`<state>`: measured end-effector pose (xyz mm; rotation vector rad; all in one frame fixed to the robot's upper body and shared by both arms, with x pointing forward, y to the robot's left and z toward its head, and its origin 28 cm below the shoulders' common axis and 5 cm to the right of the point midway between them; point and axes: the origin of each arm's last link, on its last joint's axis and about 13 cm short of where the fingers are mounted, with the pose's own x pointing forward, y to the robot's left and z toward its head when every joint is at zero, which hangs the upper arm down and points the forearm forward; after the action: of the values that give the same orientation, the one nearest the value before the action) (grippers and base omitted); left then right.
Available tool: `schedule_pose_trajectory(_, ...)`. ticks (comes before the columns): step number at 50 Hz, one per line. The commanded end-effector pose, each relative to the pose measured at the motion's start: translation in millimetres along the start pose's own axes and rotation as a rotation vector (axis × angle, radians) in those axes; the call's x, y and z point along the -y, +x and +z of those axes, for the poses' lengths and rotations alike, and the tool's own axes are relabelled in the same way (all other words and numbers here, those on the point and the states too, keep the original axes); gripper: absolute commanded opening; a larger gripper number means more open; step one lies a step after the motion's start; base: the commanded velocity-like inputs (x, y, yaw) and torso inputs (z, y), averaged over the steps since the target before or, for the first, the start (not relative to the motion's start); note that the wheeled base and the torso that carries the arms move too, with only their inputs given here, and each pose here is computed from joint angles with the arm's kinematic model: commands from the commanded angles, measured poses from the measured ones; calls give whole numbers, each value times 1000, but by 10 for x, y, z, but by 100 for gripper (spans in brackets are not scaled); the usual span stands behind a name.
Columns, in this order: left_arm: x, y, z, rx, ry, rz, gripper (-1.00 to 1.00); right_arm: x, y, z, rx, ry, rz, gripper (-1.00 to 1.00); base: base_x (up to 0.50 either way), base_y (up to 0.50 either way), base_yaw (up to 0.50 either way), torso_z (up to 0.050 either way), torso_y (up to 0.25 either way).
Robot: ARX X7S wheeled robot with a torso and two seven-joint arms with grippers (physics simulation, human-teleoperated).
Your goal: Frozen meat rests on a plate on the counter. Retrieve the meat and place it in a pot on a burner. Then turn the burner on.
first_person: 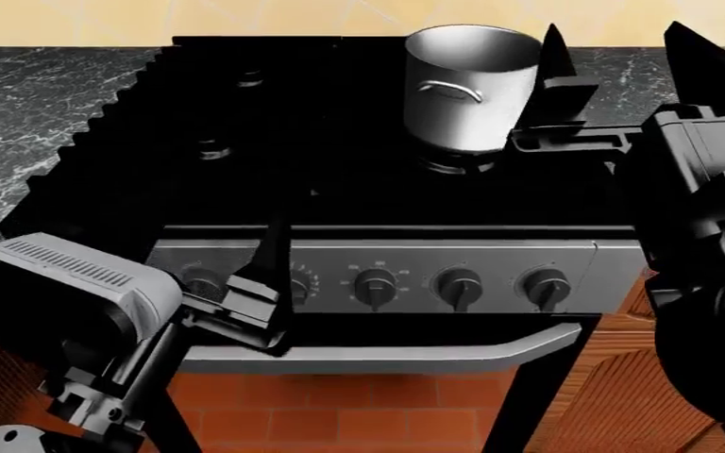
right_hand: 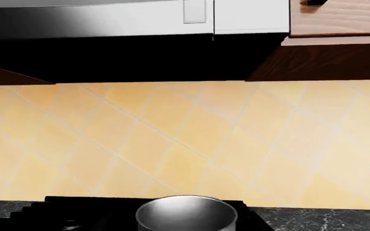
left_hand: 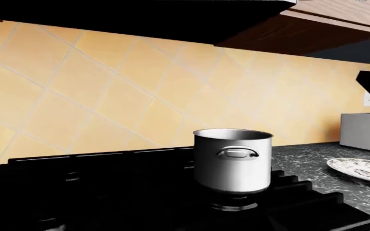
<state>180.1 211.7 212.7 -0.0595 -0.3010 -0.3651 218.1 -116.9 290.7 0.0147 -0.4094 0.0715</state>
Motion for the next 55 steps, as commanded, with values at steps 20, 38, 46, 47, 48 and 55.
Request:
schedule_pose_trajectory(20, 37, 1, -36, -16, 8, -20, 100, 152, 50, -90, -80, -3, -85, 100, 0, 0, 0, -50, -28)
schedule_pose_trajectory(38, 38, 4, -39, -12, 6, -24, 100, 148, -33, -118, -71, -93, -68, 100, 0, 0, 0, -50, -32)
schedule_pose_trajectory(46, 42, 4, -43, -11, 5, -25, 100, 140, -63, -131, -78, -88, -59, 100, 0, 0, 0, -50, -31)
schedule_pose_trajectory(47, 42, 4, -42, -10, 5, -25, 100, 137, -65, -131, -79, -88, -59, 100, 0, 0, 0, -50, -31)
schedule_pose_trajectory(48, 43, 5, -42, -10, 5, -25, 100, 135, -68, -130, -80, -88, -58, 100, 0, 0, 0, -50, -33)
schedule_pose_trajectory(55, 46, 4, -45, -8, 2, -26, 100, 134, -143, -100, -87, -85, -64, 100, 0, 0, 0, -50, -32)
